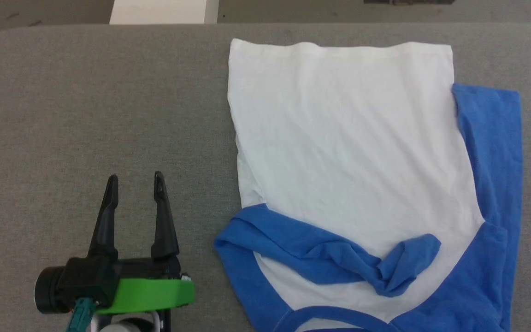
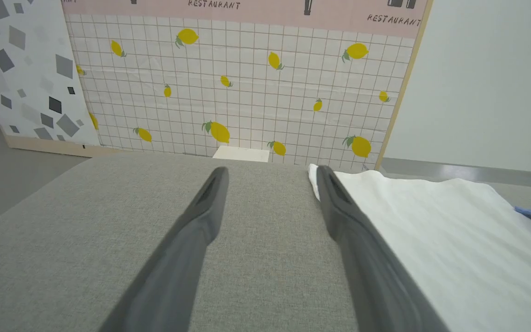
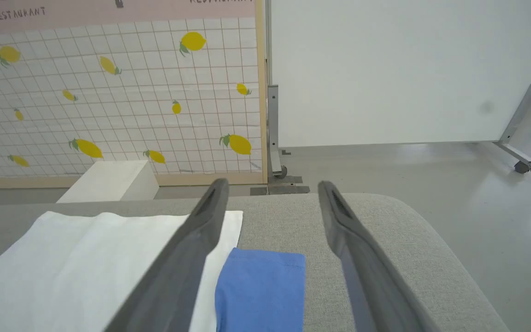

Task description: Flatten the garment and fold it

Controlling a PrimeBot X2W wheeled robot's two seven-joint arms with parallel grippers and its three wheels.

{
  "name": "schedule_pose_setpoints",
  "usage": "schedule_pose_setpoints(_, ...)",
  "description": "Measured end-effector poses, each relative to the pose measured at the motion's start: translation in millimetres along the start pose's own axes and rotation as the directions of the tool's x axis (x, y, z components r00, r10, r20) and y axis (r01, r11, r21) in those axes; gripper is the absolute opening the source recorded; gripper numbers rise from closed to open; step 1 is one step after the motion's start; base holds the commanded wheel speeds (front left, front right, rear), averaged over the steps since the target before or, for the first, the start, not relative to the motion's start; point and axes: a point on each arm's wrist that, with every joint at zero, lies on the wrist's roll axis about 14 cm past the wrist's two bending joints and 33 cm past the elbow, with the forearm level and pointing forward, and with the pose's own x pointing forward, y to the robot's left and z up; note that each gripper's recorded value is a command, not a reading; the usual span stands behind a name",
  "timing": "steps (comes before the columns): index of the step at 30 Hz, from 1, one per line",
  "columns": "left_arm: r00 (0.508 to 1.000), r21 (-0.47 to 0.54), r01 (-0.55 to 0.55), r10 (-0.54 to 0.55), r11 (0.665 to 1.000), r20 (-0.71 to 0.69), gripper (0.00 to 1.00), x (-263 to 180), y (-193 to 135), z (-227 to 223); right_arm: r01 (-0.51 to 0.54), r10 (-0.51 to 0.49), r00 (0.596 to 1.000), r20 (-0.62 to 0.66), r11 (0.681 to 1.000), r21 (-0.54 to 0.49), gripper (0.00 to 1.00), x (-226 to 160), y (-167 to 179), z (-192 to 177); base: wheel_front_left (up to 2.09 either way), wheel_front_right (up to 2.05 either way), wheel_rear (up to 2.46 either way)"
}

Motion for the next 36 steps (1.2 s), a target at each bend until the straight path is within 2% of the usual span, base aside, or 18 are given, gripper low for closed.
schedule_pose_setpoints(3,1.0,-0.008,0.01,-0.01,1.0,-0.018,1.0,12,-5,-13,-0.011,0.009,0.998,-0.07,1.0,-0.024,1.0,34,-5,-2,0.0,0.0,0.0)
schedule_pose_setpoints(7,0.999,-0.001,0.034,-0.034,0.999,-0.043,1.0,25,-12,-31,0.005,-0.008,0.968,-0.25,1.0,-0.01,1.0,64,-11,-38,0.0,0.0,0.0)
schedule_pose_setpoints(9,0.997,-0.007,0.046,-0.047,0.999,-0.056,1.0,30,-16,-39,0.016,-0.029,0.929,-0.369,0.999,-0.038,1.0,70,-18,-67,0.0,0.0,0.0)
schedule_pose_setpoints(14,0.991,-0.004,0.066,-0.066,0.998,-0.117,1.0,35,-20,-67,0.053,-0.107,0.786,-0.609,0.993,-0.106,1.0,68,-41,-137,0.0,0.0,0.0)
schedule_pose_setpoints(21,0.982,0.007,0.042,-0.04,0.999,-0.183,1.0,33,-12,-93,0.089,-0.114,0.705,-0.7,0.993,-0.073,1.0,73,-39,-190,0.0,0.0,0.0)
schedule_pose_setpoints(25,0.978,0.032,0.035,-0.028,0.999,-0.205,1.0,31,-5,-101,0.073,-0.093,0.709,-0.699,0.996,-0.058,1.0,84,-28,-202,0.0,0.0,0.0)
schedule_pose_setpoints(26,0.978,0.036,0.037,-0.028,0.999,-0.209,1.0,31,-4,-102,0.07,-0.089,0.708,-0.701,0.996,-0.055,0.8,87,-26,-205,0.0,0.0,0.0)
schedule_pose_setpoints(27,0.977,0.04,0.034,-0.025,0.999,-0.214,1.0,31,-2,-104,0.069,-0.086,0.708,-0.701,0.996,-0.051,0.44,90,-24,-206,0.0,0.0,0.0)
schedule_pose_setpoints(28,0.975,0.042,0.034,-0.024,0.999,-0.221,1.0,30,-2,-107,0.069,-0.084,0.709,-0.7,0.996,-0.049,0.0,92,-23,-207,0.0,0.0,0.0)
schedule_pose_setpoints(31,0.971,0.044,0.038,-0.026,0.998,-0.236,1.0,28,-1,-111,0.073,-0.083,0.711,-0.698,0.996,-0.045,0.0,94,-22,-207,0.0,0.0,0.0)
schedule_pose_setpoints(36,0.973,0.045,0.046,-0.034,0.998,-0.229,1.0,27,-2,-107,0.107,-0.098,0.745,-0.66,0.994,-0.026,0.0,92,-29,-195,0.0,0.0,0.0)
